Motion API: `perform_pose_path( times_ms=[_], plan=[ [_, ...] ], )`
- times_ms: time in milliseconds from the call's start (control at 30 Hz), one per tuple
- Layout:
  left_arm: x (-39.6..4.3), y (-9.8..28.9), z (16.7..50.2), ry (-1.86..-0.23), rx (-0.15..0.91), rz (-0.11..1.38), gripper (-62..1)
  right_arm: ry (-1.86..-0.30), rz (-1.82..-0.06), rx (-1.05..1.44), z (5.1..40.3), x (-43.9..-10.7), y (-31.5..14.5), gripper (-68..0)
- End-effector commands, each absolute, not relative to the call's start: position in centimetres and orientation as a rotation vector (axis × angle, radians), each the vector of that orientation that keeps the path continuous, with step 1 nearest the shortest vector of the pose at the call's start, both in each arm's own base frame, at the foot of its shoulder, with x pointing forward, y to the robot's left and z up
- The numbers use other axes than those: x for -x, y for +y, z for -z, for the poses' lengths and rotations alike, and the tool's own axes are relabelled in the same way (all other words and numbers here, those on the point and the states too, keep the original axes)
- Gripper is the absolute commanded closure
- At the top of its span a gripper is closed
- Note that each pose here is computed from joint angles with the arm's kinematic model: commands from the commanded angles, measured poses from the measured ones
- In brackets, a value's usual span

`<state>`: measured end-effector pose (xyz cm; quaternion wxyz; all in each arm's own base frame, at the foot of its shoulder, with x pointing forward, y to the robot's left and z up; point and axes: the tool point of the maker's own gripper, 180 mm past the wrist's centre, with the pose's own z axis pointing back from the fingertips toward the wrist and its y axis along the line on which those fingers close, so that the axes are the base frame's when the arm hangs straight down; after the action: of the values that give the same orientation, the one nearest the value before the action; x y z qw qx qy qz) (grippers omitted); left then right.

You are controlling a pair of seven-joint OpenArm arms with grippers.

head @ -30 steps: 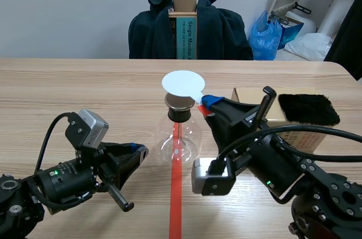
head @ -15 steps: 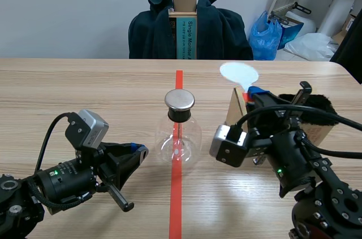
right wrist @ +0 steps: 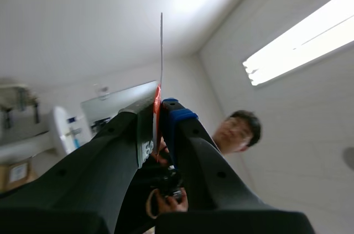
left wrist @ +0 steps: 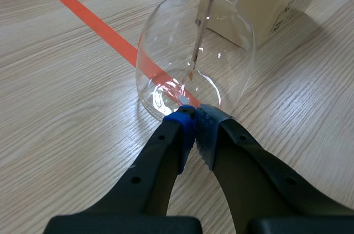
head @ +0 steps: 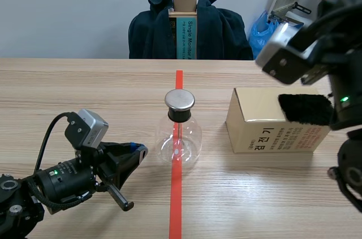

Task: Do the electroscope experiment.
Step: 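Move the plate toward and away from the electroscope, then rub the plate on the fur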

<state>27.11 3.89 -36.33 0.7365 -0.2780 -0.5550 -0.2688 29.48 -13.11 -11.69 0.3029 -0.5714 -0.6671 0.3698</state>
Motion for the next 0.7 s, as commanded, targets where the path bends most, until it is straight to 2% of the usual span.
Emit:
perform_pose_path(
  times_ms=[0, 300, 467, 533, 600, 667],
  plan=[
    [-27.4, 3.4, 35.2, -1.256, 0.634, 0.585, -3.1, -1.839, -0.924, 1.562, 9.6, -28.2, -13.2, -0.7],
    [-27.2, 4.5, 34.7, -1.259, 0.617, 0.628, -3.1, -1.947, -0.788, 1.679, 2.9, -24.1, -13.7, -0.7],
    [-24.9, 5.7, 31.5, -1.300, 0.625, 0.735, -3.9, -1.991, -0.708, 1.719, 0.3, -22.7, -14.3, -0.7],
    [-23.5, 6.0, 30.1, -1.304, 0.624, 0.795, -13.7, -1.997, -0.680, 1.731, -0.4, -22.4, -14.7, -0.7],
    [-22.0, 6.2, 28.9, -1.302, 0.630, 0.843, -30.3, -1.997, -0.664, 1.746, -0.8, -22.2, -15.1, -0.7],
    [-20.4, 6.2, 27.8, -1.302, 0.649, 0.879, -50.0, -1.989, -0.662, 1.765, -1.0, -22.1, -15.3, -0.7]
  ],
)
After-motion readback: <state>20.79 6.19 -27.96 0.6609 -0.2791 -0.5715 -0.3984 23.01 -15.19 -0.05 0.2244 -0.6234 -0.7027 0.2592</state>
